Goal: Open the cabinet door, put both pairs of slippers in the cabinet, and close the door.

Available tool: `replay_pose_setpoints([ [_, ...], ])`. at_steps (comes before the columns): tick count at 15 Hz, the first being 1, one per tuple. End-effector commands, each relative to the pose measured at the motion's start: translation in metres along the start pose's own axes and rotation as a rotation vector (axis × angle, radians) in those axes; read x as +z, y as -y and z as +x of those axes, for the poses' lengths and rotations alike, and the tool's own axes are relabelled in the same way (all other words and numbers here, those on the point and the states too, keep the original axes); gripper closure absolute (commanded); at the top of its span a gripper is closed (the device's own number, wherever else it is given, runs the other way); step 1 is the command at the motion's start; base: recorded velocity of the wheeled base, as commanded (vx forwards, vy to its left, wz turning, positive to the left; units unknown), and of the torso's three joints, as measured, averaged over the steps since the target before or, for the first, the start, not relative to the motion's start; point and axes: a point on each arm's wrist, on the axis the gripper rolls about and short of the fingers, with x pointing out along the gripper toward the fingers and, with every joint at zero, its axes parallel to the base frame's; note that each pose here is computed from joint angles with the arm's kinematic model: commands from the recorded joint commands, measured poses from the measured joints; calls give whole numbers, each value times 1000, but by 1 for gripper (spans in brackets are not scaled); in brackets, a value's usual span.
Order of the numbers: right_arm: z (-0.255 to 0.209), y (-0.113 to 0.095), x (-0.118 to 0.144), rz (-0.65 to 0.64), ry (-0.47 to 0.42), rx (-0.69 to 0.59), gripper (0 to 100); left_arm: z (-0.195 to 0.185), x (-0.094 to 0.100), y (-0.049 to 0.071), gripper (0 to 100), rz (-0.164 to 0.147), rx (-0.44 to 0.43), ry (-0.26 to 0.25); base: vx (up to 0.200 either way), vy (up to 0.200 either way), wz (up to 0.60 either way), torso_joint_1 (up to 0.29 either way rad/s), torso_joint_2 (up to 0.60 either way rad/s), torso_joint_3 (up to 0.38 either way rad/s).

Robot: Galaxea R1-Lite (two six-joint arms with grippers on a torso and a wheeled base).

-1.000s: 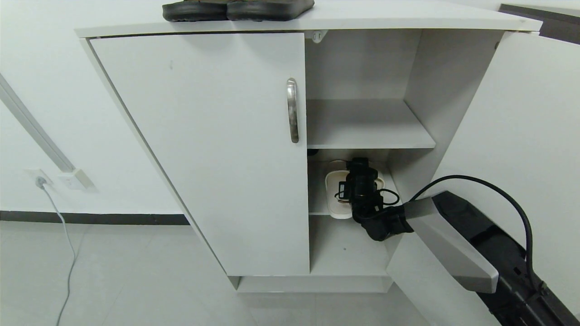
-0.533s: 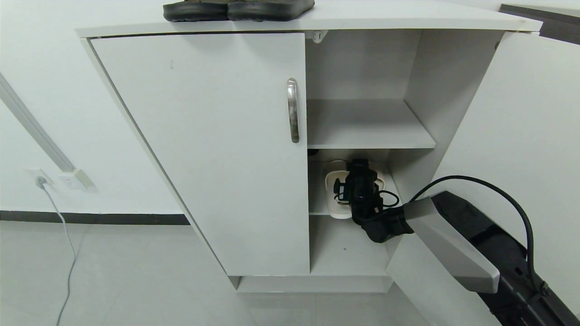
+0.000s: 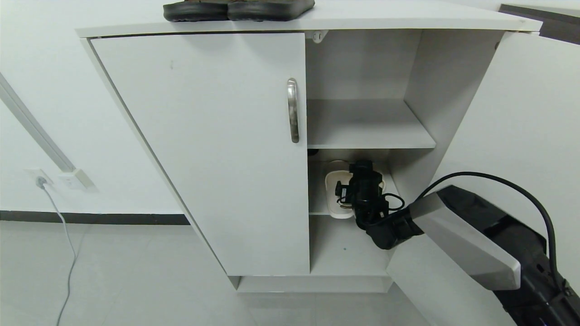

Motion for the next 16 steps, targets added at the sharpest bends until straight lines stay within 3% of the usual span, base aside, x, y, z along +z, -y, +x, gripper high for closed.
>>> replay_pose_setpoints([
  [1,-21,2,15,5,10,17,0,0,0,0,100,2,0,-1,0,0,0,0,0,0],
  [7,-127,17,35,-28,-31,113,0,0,0,0,100,-1,-1,-1,0,0,0,0,0,0],
  [11,-199,28,31,-63,-71,211,0,0,0,0,100,-3,-1,-1,0,0,0,0,0,0],
  [16,-211,28,20,-59,-102,233,0,0,0,0,100,-4,0,-1,-40,0,0,0,0,0],
])
